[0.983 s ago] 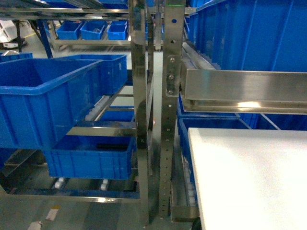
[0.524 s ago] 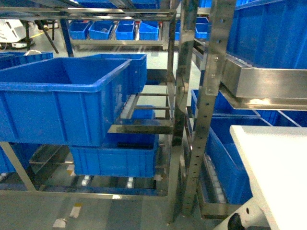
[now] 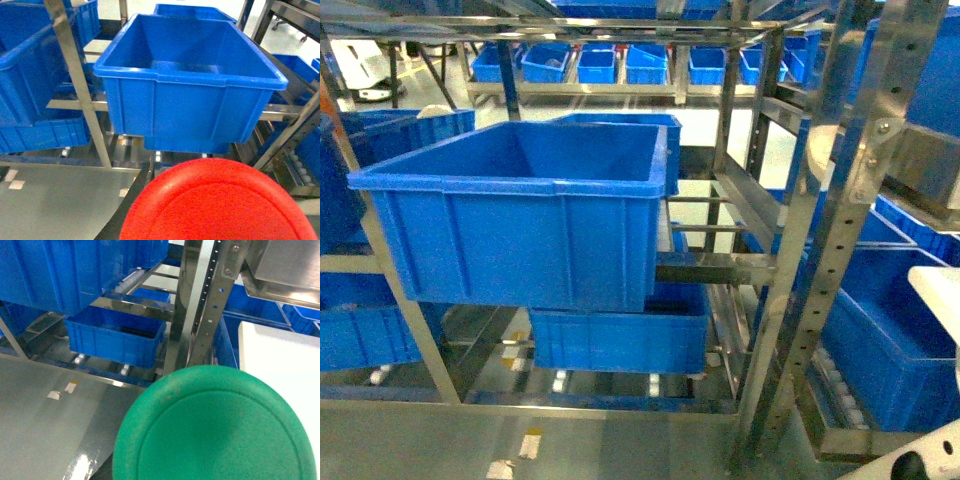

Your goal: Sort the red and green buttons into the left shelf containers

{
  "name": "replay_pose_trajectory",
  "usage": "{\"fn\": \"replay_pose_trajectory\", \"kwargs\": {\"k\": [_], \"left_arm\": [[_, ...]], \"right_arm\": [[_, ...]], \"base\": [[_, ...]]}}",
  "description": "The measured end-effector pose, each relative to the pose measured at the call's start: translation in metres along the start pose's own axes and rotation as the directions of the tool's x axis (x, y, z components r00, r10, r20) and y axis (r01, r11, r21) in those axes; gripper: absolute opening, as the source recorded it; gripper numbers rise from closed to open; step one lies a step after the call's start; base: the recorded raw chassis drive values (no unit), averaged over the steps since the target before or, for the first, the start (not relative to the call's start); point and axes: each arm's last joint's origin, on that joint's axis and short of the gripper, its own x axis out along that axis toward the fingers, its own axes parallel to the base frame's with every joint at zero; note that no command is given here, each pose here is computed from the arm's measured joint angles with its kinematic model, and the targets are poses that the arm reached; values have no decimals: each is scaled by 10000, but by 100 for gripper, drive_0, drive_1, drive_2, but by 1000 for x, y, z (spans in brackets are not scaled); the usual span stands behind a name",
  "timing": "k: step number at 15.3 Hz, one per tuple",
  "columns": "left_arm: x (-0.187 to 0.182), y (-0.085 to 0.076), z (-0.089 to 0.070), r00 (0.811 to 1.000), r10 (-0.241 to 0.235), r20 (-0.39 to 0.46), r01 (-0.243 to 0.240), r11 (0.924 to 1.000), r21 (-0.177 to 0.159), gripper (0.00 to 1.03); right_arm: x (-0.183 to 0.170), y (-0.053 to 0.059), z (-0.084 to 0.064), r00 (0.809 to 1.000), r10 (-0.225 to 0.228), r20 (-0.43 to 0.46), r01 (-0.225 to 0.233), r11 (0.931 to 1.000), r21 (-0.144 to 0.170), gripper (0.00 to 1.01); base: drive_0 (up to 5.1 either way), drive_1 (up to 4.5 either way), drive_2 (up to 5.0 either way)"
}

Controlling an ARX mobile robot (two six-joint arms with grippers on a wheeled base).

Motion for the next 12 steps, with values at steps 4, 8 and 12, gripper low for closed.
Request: {"fn": "replay_pose_trajectory", "kwargs": {"k": [4, 8, 12], "left_arm": [[0, 0, 0, 10000, -2, 11, 2, 10000, -3, 26], [0, 0, 0, 10000, 1, -4, -1, 10000, 1, 26], [0, 0, 0, 10000, 2, -15, -2, 10000, 4, 26]], "right_arm": [[0, 0, 0, 10000, 6, -28, -6, 10000, 11, 26], [0, 0, 0, 10000, -2, 10, 2, 10000, -4, 26], [0, 0, 0, 10000, -4, 35, 4, 10000, -14, 26]], "base": [[-450, 402, 94], [-435, 425, 50], [-443, 418, 42]]}}
